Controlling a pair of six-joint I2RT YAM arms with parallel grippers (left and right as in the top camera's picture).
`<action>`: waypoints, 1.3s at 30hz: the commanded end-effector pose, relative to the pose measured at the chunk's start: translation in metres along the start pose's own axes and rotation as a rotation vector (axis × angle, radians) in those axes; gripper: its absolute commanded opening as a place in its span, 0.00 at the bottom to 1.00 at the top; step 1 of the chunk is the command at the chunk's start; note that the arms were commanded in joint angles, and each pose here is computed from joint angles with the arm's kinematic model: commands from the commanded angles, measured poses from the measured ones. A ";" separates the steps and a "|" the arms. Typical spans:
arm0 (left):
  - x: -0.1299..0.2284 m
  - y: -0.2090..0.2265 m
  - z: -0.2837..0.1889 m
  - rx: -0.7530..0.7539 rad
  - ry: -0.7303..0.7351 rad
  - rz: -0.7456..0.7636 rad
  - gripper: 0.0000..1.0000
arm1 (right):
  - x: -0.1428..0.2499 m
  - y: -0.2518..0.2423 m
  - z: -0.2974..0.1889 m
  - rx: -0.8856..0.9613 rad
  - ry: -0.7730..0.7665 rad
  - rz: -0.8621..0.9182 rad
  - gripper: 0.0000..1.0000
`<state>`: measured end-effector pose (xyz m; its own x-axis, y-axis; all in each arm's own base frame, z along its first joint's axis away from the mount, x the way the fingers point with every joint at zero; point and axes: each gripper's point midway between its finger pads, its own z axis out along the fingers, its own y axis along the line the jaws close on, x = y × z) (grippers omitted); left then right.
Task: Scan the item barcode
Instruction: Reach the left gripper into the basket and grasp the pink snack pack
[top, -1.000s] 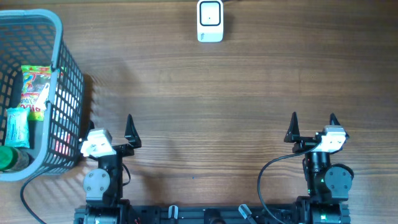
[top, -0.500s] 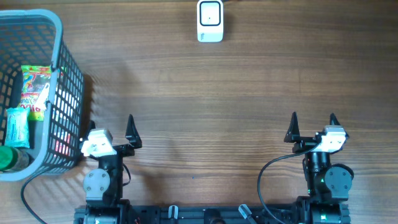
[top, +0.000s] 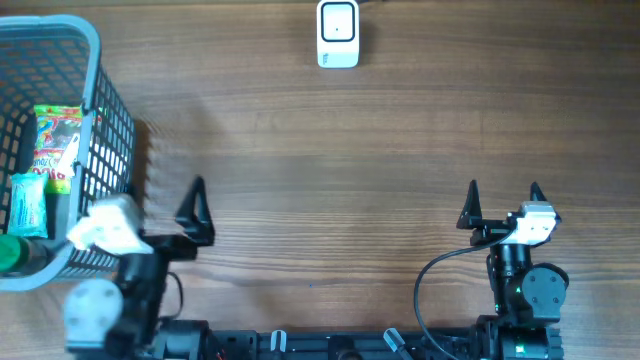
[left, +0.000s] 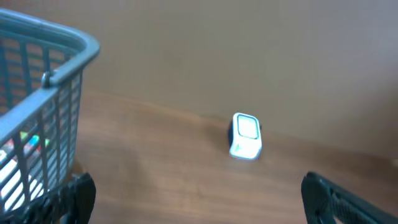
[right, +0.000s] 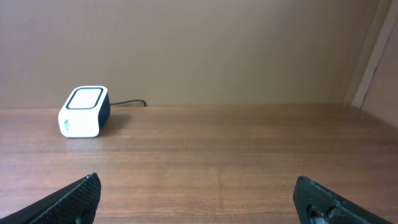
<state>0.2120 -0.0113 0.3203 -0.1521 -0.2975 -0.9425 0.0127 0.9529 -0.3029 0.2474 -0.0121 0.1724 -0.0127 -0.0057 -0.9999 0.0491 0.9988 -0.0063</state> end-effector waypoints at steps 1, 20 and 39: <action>-0.045 -0.014 -0.006 -0.060 0.168 -0.059 1.00 | -0.002 0.001 0.000 -0.006 -0.010 -0.018 1.00; -0.079 0.095 0.008 -0.707 0.488 -0.345 1.00 | -0.002 0.001 0.000 -0.006 -0.010 -0.018 1.00; 0.047 0.296 0.001 -1.281 0.658 -1.154 1.00 | -0.002 0.001 0.000 -0.006 -0.010 -0.017 1.00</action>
<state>0.2108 0.2587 0.2104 0.1166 -0.9851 -0.1264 -0.9851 -0.0986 -0.1407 0.2474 -0.0121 0.1720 -0.0142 -0.0060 -0.9999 0.0491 0.9988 -0.0067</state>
